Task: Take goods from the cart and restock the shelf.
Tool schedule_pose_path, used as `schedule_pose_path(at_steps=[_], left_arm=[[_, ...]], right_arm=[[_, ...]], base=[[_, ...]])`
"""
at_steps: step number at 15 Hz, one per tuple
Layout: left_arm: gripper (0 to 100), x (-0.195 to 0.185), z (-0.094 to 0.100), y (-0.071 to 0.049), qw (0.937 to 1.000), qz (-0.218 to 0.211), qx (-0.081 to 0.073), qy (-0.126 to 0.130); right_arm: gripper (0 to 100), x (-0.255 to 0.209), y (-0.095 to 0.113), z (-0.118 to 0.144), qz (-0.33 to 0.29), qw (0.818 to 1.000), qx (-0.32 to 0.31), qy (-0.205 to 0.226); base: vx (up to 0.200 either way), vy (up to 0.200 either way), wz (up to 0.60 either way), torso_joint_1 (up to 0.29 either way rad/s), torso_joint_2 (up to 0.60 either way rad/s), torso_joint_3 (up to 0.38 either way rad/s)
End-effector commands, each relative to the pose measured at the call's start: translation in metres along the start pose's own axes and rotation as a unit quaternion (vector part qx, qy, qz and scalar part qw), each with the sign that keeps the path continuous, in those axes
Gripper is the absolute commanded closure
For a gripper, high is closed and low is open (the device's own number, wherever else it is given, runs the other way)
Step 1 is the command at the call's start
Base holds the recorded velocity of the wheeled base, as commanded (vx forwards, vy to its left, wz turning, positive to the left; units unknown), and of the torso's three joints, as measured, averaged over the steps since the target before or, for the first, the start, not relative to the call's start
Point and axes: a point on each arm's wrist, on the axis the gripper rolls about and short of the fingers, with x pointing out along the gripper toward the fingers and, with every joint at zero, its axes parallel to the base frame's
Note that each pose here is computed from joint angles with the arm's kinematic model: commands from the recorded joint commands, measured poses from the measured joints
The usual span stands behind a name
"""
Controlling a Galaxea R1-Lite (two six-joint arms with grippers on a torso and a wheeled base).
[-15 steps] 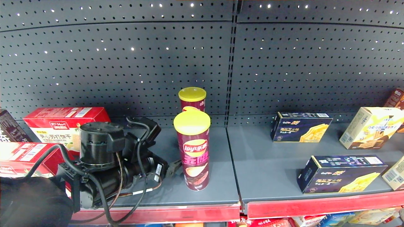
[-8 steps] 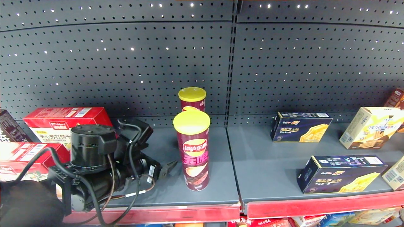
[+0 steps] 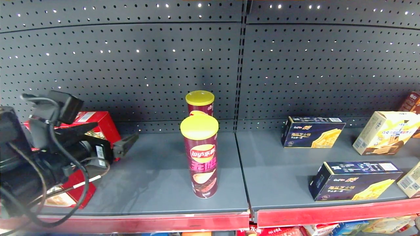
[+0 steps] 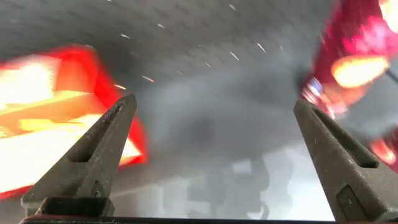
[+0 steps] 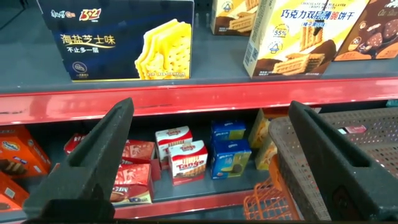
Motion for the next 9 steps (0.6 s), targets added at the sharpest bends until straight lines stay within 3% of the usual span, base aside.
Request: schedule_pose_path(at_steps=[1, 3, 4, 6, 7, 9], left_arm=[[0, -0.059, 0.016, 0.022, 0.9947, 0.063, -0.005, -0.08], [0, -0.08, 0.008, 0.025, 0.9924, 0.085, -0.005, -0.089], [0, -0.122, -0.013, 0.023, 0.9871, 0.116, 0.0, -0.11], [0, -0.153, -0.03, 0.017, 0.9809, 0.141, 0.01, -0.134], [0, -0.173, -0.046, 0.013, 0.9792, 0.161, 0.013, -0.123], [0, -0.214, -0.091, 0.001, 0.9842, 0.162, 0.012, -0.07]], right_arm=[[0, 0.0, 0.0, 0.0, -0.001, 1.0, 0.0, 0.001], [0, 0.0, 0.0, 0.0, -0.001, 1.0, -0.001, 0.001], [0, 0.0, 0.0, 0.0, -0.001, 1.0, 0.0, 0.001], [0, 0.0, 0.0, 0.0, -0.001, 1.0, 0.0, 0.001], [0, 0.0, 0.0, 0.0, 0.0, 1.0, 0.0, 0.002], [0, 0.0, 0.0, 0.0, 0.0, 1.0, 0.0, 0.002]], base=[[0.0, 0.0, 0.0, 0.0, 0.0, 0.0], [0.0, 0.0, 0.0, 0.0, 0.0, 0.0], [0.0, 0.0, 0.0, 0.0, 0.0, 0.0], [0.0, 0.0, 0.0, 0.0, 0.0, 0.0], [0.0, 0.0, 0.0, 0.0, 0.0, 0.0], [0.0, 0.0, 0.0, 0.0, 0.0, 0.0]])
